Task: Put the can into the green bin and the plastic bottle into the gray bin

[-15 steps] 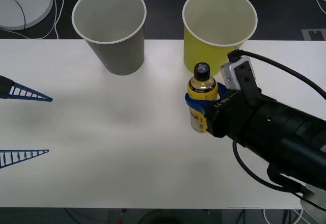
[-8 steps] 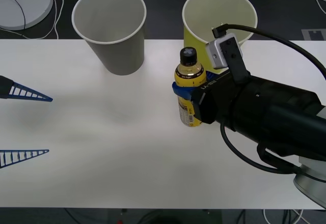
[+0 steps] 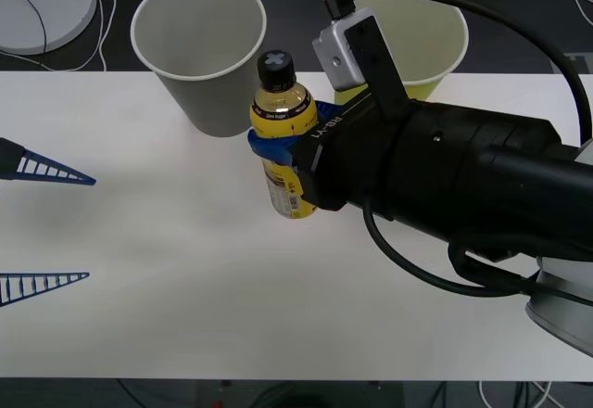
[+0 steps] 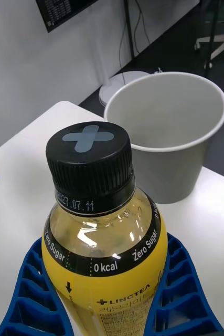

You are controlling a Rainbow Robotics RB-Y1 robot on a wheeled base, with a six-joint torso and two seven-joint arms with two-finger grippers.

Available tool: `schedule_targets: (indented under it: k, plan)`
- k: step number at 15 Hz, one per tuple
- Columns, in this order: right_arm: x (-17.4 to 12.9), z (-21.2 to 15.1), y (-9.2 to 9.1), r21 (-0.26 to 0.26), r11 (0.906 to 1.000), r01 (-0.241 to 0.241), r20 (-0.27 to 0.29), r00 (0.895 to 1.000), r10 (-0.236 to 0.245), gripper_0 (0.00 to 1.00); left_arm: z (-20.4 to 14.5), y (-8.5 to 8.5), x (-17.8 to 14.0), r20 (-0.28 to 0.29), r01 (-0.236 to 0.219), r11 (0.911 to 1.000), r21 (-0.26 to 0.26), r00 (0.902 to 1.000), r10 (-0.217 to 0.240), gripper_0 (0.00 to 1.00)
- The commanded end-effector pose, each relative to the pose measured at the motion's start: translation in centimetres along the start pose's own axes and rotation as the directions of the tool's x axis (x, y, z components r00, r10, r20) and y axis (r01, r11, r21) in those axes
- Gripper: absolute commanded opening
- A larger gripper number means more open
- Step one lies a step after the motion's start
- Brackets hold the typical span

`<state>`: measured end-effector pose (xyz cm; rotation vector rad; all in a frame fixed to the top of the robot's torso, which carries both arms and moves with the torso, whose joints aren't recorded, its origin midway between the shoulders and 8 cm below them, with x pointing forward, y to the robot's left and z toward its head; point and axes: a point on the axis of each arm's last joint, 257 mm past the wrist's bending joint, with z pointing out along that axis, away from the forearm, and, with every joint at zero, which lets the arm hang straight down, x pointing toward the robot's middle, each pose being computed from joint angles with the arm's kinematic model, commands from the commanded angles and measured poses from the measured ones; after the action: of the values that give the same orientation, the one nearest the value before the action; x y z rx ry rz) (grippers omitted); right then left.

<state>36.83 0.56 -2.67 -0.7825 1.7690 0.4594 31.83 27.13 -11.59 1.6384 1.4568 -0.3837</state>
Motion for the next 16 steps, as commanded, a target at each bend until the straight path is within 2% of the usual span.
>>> schedule_targets:
  k: [1,6,11,16]
  plan:
    - [-1.3,1.2,0.0,-0.018,0.9998,-0.005,-0.009,1.000,0.005,0.00,0.0,0.0,0.0,0.000,0.000,1.0000,0.000,1.0000,0.000,1.00]
    - [-3.9,4.5,-0.7,-0.034,0.9985,-0.042,-0.042,0.998,0.041,0.00,0.0,0.0,0.0,0.000,0.000,1.0000,0.000,1.0000,0.000,1.00]
    - [-6.4,7.0,-1.8,0.006,0.9983,-0.057,-0.099,0.993,0.058,0.00,0.0,0.0,0.0,0.000,0.000,1.0000,0.000,1.0000,0.000,1.00]
    - [-7.9,8.2,-2.8,0.055,0.9950,-0.084,-0.189,0.978,0.093,0.00,0.0,0.0,0.0,0.000,0.000,1.0000,0.000,1.0000,0.000,1.00]
